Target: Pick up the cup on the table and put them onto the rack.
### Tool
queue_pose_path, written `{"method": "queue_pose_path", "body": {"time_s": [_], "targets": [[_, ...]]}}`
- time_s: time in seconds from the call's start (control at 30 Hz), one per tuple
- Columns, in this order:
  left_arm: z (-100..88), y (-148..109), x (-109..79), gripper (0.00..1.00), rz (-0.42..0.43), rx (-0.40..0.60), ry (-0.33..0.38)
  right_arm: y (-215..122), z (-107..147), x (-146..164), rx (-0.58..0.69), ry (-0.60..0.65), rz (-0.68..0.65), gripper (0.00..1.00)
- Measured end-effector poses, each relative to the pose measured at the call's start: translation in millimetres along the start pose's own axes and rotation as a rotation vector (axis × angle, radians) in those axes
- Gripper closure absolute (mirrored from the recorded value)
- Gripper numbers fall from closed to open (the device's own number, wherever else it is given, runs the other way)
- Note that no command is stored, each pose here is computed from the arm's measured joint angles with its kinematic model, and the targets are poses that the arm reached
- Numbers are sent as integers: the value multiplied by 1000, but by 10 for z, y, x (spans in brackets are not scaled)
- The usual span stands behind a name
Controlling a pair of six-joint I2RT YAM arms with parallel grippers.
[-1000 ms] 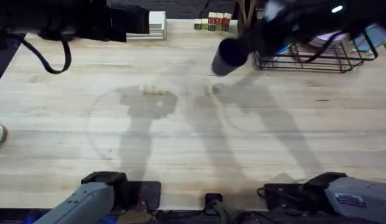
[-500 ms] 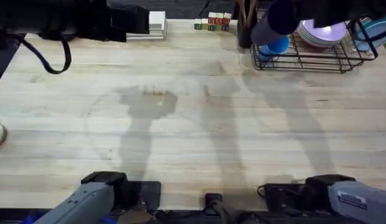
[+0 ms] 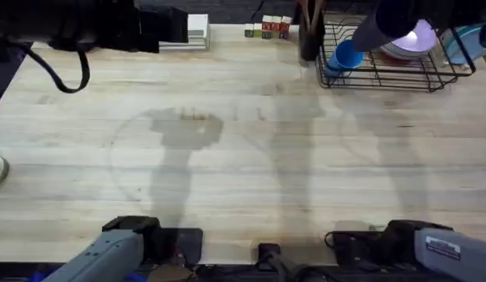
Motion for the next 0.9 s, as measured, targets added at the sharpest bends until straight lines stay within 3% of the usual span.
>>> {"method": "queue_pose_path", "body": {"time_s": [0.27, 0.53, 0.9], "targets": [[0, 0, -21, 8, 14, 1, 0, -20, 73, -168, 28, 12, 70, 972], [-35, 76, -323, 7, 216, 20, 5, -23, -1, -220, -2, -2, 96, 972], [-69, 656, -716, 7, 437, 111, -25, -24, -27, -237, -13, -5, 104, 973]]}}
Point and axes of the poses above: each hand's point on the last joint's axis, 136 mm out from that joint toward the fingers, its own y axis out along the fingers, its own x axis along the line the jaws close on, z = x × y, the point moved 2 cm from there along -y, back along the fingers, and after that the axes turned 15 degrees about -y, right-handed, at the moved point
